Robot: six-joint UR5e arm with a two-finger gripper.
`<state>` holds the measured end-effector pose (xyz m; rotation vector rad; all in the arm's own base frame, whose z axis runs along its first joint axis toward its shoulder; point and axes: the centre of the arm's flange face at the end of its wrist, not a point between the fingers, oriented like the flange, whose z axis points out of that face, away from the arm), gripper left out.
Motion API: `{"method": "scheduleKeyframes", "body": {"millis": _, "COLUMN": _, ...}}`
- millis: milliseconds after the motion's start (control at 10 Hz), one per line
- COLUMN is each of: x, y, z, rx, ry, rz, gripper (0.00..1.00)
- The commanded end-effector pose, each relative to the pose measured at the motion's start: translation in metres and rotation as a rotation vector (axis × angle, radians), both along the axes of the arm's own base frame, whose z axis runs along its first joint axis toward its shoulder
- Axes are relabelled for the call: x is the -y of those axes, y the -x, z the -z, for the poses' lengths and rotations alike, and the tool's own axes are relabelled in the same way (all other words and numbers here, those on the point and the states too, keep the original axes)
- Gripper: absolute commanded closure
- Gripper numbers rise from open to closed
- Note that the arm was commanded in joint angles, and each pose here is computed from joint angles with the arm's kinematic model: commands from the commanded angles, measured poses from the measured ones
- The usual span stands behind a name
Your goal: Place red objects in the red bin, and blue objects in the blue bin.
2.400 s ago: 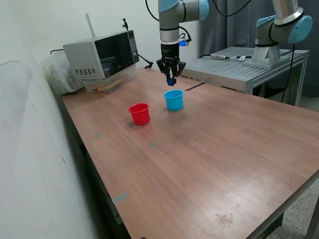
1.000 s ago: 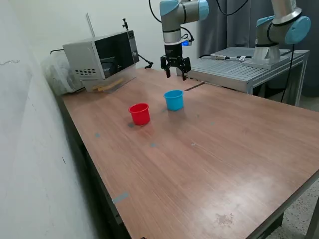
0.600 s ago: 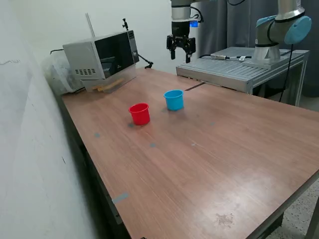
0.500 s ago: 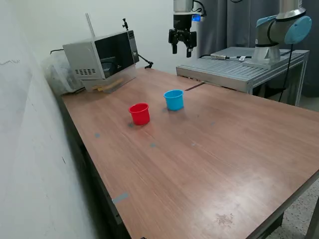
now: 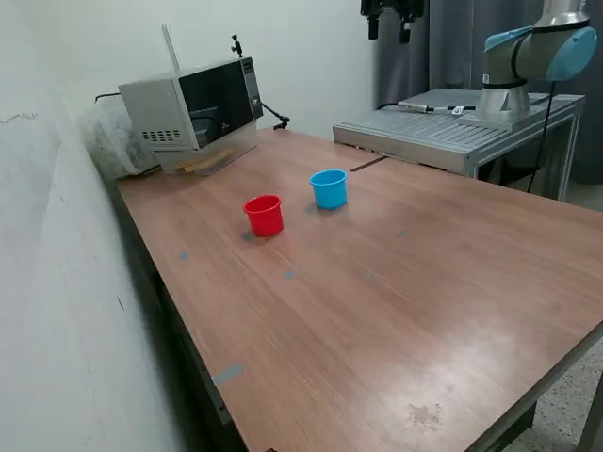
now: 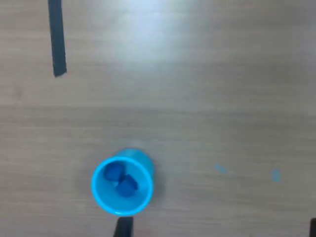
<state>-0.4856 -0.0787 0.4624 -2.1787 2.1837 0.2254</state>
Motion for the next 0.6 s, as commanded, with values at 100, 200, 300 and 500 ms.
{"method": "scheduleKeyframes", "body": {"millis": 100, "x": 0.025, "y": -0.045, "z": -0.022, "rx": 0.025, "ry": -0.016, "rz": -0.021, "gripper": 0.00}}
{"method": "scheduleKeyframes", "body": {"millis": 200, "x": 0.024, "y": -0.052, "z": -0.015, "rx": 0.040, "ry": -0.015, "rz": -0.025, "gripper": 0.00}}
{"method": "scheduleKeyframes", "body": {"millis": 300, "x": 0.025, "y": -0.054, "z": -0.014, "rx": 0.041, "ry": -0.015, "rz": -0.027, "gripper": 0.00}}
{"method": "scheduleKeyframes", "body": {"millis": 500, "x": 0.025, "y": -0.054, "z": -0.013, "rx": 0.043, "ry": -0.015, "rz": -0.028, "gripper": 0.00}}
